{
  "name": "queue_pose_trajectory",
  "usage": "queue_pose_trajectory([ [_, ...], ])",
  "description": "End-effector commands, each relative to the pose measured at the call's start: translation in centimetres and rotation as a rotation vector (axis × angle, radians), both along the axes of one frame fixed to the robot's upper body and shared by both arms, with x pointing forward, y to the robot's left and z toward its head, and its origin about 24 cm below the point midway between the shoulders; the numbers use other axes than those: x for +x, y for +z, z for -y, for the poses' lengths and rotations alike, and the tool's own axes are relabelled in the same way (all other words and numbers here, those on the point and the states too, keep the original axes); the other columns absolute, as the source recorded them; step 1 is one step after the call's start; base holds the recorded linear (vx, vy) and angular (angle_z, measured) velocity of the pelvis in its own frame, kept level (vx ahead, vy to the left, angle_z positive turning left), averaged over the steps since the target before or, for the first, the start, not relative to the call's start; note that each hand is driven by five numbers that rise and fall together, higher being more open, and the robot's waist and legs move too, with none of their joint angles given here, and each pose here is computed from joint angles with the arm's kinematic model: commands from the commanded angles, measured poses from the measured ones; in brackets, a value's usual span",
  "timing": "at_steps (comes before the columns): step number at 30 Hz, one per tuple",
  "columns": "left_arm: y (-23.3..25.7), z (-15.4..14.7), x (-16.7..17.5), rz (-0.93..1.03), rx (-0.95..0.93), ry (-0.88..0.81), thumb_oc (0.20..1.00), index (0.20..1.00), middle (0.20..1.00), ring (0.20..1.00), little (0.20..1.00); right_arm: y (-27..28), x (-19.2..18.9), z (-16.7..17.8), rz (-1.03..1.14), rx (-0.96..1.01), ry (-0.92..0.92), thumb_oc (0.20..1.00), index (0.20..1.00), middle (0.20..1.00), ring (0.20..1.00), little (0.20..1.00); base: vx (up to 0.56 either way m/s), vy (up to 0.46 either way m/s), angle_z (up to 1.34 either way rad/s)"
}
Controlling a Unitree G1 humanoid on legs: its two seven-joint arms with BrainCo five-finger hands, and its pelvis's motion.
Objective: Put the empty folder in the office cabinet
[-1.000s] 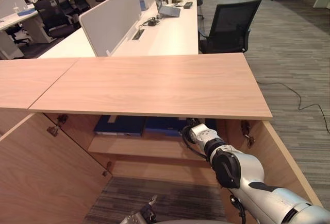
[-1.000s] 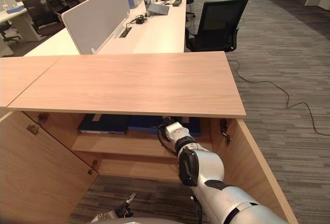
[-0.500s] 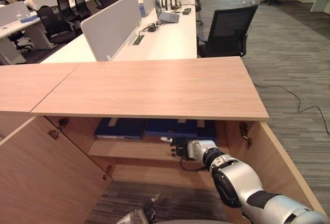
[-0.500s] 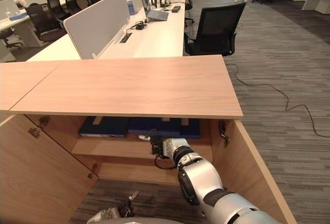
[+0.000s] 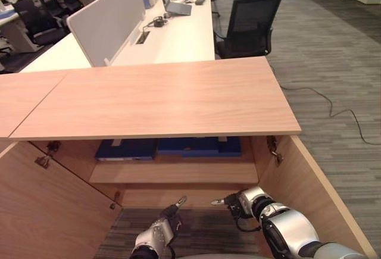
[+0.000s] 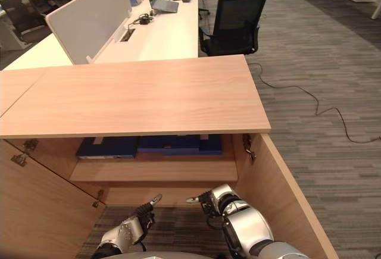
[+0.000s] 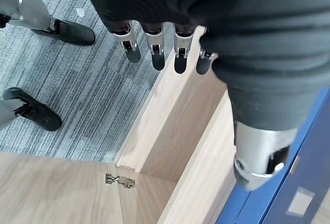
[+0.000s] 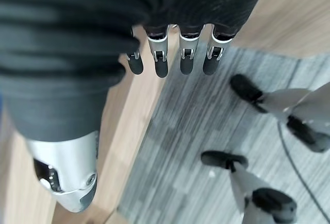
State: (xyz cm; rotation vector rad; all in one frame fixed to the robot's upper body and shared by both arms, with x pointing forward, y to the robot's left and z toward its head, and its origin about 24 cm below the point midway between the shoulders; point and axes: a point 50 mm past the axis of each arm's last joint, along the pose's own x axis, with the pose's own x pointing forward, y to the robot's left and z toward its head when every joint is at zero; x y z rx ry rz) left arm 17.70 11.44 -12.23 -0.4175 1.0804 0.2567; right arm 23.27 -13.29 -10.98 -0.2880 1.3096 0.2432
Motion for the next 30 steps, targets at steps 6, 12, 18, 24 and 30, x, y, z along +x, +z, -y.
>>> queue_pose_trajectory([
  [6,2.1,0.6,3.2,0.098,0.089,-0.06,1.0,1.0,1.0,1.0,1.0,-0.4,-0.4,-1.4,0.035,-0.031,-0.024,1.0,1.0,1.0,1.0,1.0,0.02,-0.111,-0.04],
  [12,3.2,-0.3,4.0,0.143,0.148,-0.042,1.0,1.0,1.0,1.0,1.0,-1.3,-1.7,-0.2,0.001,-0.047,-0.066,1.0,1.0,1.0,1.0,1.0,0.03,-0.003,0.0],
  [18,5.0,-3.0,4.6,0.171,0.216,0.09,1.0,1.0,1.0,1.0,1.0,-2.0,-2.9,1.0,-0.021,-0.046,-0.121,1.0,1.0,1.0,1.0,1.0,0.15,0.124,-0.03],
  [24,5.7,-6.6,4.5,0.153,0.34,0.173,1.0,1.0,1.0,1.0,1.0,-3.2,-5.3,0.9,-0.069,0.0,-0.194,1.0,1.0,1.0,1.0,1.0,0.16,0.121,-0.31],
  [30,7.0,-8.5,5.0,0.183,0.386,0.231,1.0,1.0,1.0,1.0,1.0,-3.6,-6.0,0.5,-0.077,0.035,-0.236,1.0,1.0,1.0,1.0,1.0,0.11,0.076,-0.01],
])
